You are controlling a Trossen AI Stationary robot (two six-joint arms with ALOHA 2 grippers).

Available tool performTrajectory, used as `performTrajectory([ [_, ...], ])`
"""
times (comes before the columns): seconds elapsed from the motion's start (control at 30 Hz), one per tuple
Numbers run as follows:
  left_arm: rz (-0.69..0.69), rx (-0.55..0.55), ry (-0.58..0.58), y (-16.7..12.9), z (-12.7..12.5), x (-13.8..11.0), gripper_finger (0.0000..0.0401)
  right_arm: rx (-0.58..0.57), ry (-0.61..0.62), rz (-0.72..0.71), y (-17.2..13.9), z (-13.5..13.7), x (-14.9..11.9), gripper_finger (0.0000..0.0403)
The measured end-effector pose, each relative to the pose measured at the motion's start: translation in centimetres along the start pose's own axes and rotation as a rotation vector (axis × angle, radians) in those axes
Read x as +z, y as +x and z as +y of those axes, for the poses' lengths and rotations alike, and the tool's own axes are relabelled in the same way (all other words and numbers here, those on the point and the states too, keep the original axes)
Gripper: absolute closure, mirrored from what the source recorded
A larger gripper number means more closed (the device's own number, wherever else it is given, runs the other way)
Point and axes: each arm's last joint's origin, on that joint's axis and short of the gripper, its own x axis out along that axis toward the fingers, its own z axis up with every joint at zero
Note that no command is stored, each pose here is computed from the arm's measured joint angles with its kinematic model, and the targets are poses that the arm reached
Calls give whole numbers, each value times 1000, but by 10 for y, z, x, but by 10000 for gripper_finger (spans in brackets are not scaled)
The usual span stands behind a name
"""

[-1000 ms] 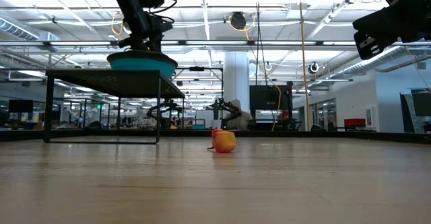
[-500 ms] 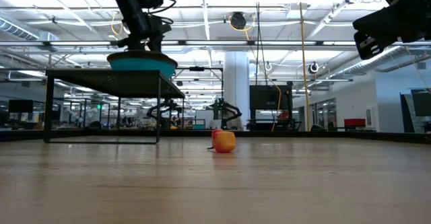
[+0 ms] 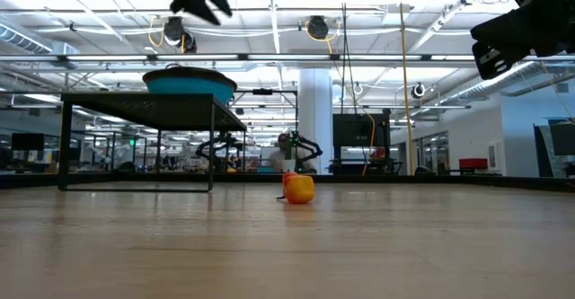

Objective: Pick & Place Fruit
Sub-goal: Put the pear into the blue strainer bowl on the shelf

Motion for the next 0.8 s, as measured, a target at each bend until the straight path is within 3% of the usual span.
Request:
performTrajectory([
  [0.3,-228,-320,199,-19,-87,9,158,0,0,0,0,0,0,399],
  [0.43,-303,-363,227,-13,-127,8,158,0,0,0,0,0,0,399],
  [0.6,-335,-399,165,3,-166,3,158,0,-47,0,0,0,0,399],
  [0.8,-300,-444,85,47,-206,-11,158,1,-130,0,0,0,0,399],
])
